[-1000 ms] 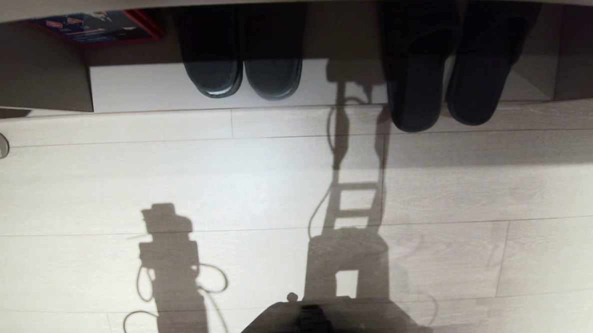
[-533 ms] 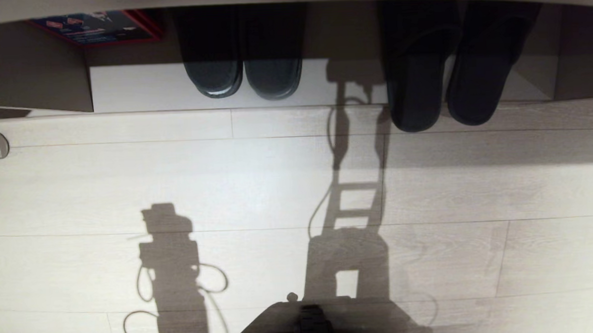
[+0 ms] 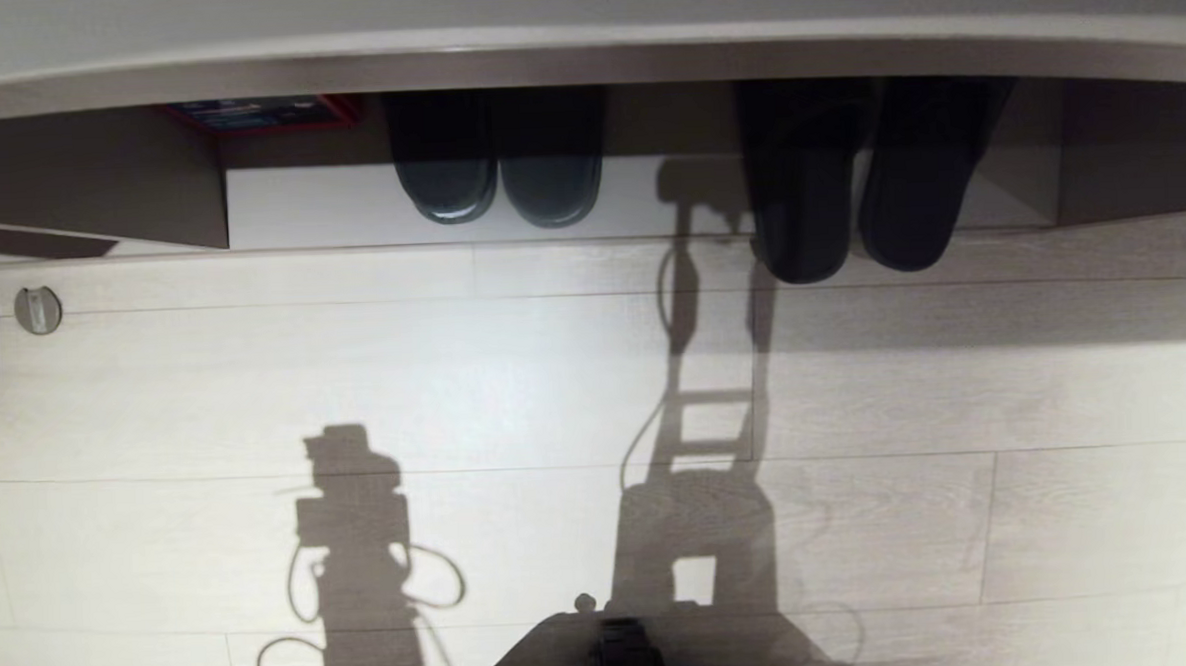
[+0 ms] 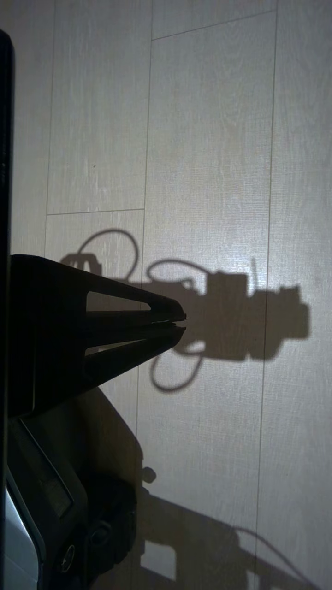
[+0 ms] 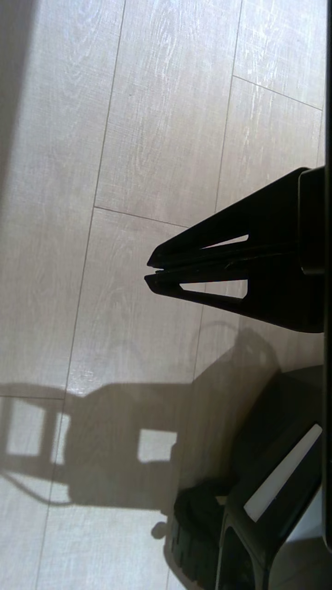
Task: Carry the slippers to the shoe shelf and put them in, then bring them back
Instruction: Pick up the slippers in the shoe cabinet
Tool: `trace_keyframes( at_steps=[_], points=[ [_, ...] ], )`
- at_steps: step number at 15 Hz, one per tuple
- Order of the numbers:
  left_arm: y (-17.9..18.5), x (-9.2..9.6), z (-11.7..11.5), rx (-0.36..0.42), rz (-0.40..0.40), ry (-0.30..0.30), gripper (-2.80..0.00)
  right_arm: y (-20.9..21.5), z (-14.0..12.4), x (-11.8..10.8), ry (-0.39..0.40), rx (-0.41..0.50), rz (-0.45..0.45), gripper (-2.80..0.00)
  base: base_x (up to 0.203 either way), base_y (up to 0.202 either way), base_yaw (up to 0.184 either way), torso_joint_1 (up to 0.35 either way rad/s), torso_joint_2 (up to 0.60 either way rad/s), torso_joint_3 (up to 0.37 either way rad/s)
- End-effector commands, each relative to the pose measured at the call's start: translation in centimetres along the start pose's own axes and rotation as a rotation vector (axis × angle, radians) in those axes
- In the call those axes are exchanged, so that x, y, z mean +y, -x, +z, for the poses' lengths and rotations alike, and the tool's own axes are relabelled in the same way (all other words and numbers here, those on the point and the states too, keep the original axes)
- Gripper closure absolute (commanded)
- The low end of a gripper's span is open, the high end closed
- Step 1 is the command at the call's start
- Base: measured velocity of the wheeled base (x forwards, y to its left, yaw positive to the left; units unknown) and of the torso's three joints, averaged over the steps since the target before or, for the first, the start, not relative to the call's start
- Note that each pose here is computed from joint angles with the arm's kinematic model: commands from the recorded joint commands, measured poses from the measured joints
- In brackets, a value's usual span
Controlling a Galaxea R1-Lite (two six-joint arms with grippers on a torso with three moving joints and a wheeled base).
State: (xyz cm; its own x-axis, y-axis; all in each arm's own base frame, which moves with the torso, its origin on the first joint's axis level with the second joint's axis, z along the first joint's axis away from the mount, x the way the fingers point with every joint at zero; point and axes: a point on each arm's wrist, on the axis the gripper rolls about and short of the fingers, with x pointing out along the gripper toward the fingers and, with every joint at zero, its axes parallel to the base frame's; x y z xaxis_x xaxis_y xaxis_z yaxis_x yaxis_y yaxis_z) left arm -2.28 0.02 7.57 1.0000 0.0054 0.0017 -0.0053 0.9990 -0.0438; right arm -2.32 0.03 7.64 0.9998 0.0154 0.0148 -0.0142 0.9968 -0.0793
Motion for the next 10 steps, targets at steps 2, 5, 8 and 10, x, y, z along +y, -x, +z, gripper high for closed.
trace_keyframes(
  at_steps=[2, 5, 8, 10],
  points=[
    [0.00, 0.00, 0.01, -0.001, 0.001, 0.001, 0.00, -0.04, 0.01, 0.00, -0.004, 0.005, 0.000, 0.00, 0.000, 0.000, 0.000, 0.006, 0.00, 0.203],
    [-0.01, 0.00, 0.02, 0.000, 0.001, -0.001, 0.00, -0.04, 0.01, 0.00, -0.004, 0.005, 0.001, 0.00, 0.000, 0.000, 0.000, 0.004, 0.00, 0.199],
    [-0.01, 0.00, 0.02, 0.000, 0.001, 0.001, 0.00, -0.04, 0.02, -0.01, -0.004, 0.004, -0.001, 0.00, 0.000, 0.000, 0.000, 0.003, 0.00, 0.202],
    [-0.01, 0.00, 0.02, 0.000, 0.001, 0.002, 0.00, -0.04, 0.02, -0.01, -0.004, 0.004, 0.002, 0.00, 0.000, 0.000, 0.000, 0.005, 0.00, 0.197]
  ],
)
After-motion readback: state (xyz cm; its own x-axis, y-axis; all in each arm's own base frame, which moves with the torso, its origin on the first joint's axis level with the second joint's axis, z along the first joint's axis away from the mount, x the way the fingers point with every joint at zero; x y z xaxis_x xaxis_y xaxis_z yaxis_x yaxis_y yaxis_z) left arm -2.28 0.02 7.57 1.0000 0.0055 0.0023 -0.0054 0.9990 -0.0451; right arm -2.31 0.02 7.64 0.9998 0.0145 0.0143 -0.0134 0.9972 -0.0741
